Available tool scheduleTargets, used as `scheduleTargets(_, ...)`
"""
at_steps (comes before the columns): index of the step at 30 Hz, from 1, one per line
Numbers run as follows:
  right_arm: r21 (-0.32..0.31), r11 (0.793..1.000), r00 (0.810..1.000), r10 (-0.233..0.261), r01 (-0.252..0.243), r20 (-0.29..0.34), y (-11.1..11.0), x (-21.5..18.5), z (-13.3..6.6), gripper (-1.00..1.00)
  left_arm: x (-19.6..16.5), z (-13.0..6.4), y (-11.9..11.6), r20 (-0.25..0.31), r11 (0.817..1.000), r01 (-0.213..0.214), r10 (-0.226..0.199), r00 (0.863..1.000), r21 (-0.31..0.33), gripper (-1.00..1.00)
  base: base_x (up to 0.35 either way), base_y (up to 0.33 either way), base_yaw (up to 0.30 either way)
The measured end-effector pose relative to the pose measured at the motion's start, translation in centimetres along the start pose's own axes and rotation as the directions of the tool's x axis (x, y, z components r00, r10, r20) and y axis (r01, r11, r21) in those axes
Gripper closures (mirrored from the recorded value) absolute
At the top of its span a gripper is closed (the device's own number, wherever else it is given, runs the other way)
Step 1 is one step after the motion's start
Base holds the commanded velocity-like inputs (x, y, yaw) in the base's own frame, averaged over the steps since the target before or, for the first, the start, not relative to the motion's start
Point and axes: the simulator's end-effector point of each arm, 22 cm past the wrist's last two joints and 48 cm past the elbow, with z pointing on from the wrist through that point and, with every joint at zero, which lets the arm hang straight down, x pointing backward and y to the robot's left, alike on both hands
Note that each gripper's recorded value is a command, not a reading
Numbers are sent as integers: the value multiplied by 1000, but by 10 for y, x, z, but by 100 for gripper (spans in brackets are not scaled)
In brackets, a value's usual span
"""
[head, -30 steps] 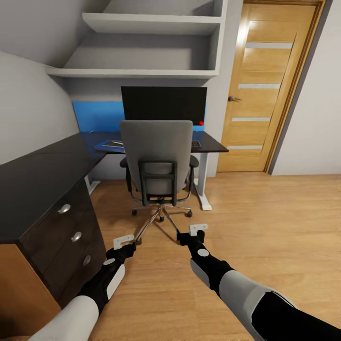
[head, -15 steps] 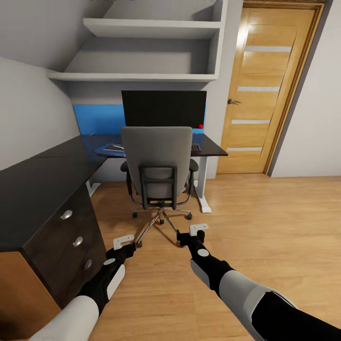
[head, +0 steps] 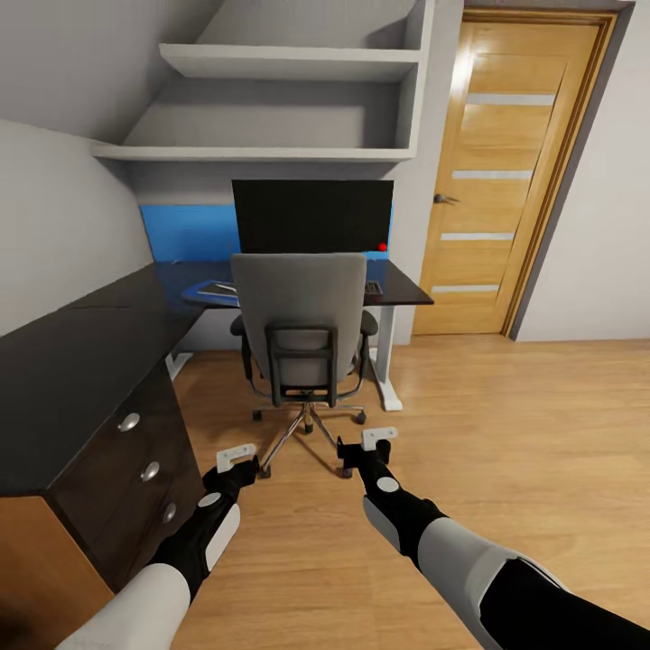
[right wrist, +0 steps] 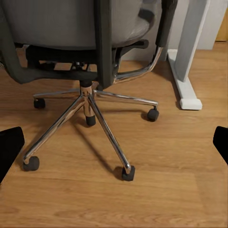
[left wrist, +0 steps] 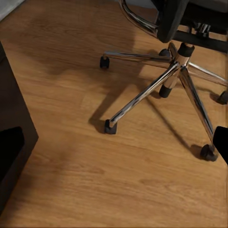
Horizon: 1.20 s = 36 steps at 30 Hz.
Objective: In the bedroom, organize the workspace by keeping the computer under the desk, ensuring the monitor is on the desk, placing the keyboard on the desk next to the monitor, placing the mouse on the desk next to the keyboard, moving the folder from the swivel chair onto the desk next to the mouse, stacking the notebook on top of the folder with the pen on top of the notebook, and positioning the swivel chair next to the desk.
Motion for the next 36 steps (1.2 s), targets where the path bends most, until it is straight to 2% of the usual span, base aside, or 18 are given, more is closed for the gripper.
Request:
scheduleTargets(4, 2, 1000, 1000, 3, -3, 13, -1, -11, -1, -100, -9, -2, 0, 17, 1000, 4, -4, 1000, -2, -100, 0, 0, 0)
scheduleTargets(12, 6, 1000, 1000, 2, -3, 19, -2, -29, -3, -100, -12, -8, 1, 0, 1000, -2, 2, 1000, -11, -100, 0, 0, 0)
scheduleTargets(17, 34, 999, 1000, 4, -5, 17, -9, -36, -6, -100, 6, -16, 6, -41, 1000, -12, 11, 999, -18, -100, 0, 0, 0)
scheduleTargets(25, 58, 998, 1000, 11, -12, 19, -14, -44, -12, -100, 15, -26, 12, -50, 999, -15, 13, 999, -33, -100, 0, 0, 0)
scheduleTargets(28, 66, 998, 1000, 12, -13, 7, -17, -37, -18, -100, 36, -34, 20, -64, 999, -24, 21, 998, -49, -100, 0, 0, 0)
scheduleTargets(30, 74, 997, 1000, 22, -24, 20, -18, -31, -25, -100, 52, -43, 25, -55, 998, -33, 30, 998, -58, -100, 0, 0, 0)
scheduleTargets(32, 86, 996, 999, 30, -32, 32, -21, -30, -30, -100, 65, -51, 31, -72, 997, -45, 41, 997, -67, -100, 0, 0, 0)
scheduleTargets(35, 102, 994, 999, 35, -39, 36, -24, -29, -35, -100, 79, -60, 37, -102, 995, -58, 50, 993, -76, -100, 0, 0, 0)
scheduleTargets(36, 125, 991, 999, 44, -43, -6, -26, 8, -54, -100, 117, -81, 51, -156, 993, -82, 68, 986, -89, -100, 0, 0, 0)
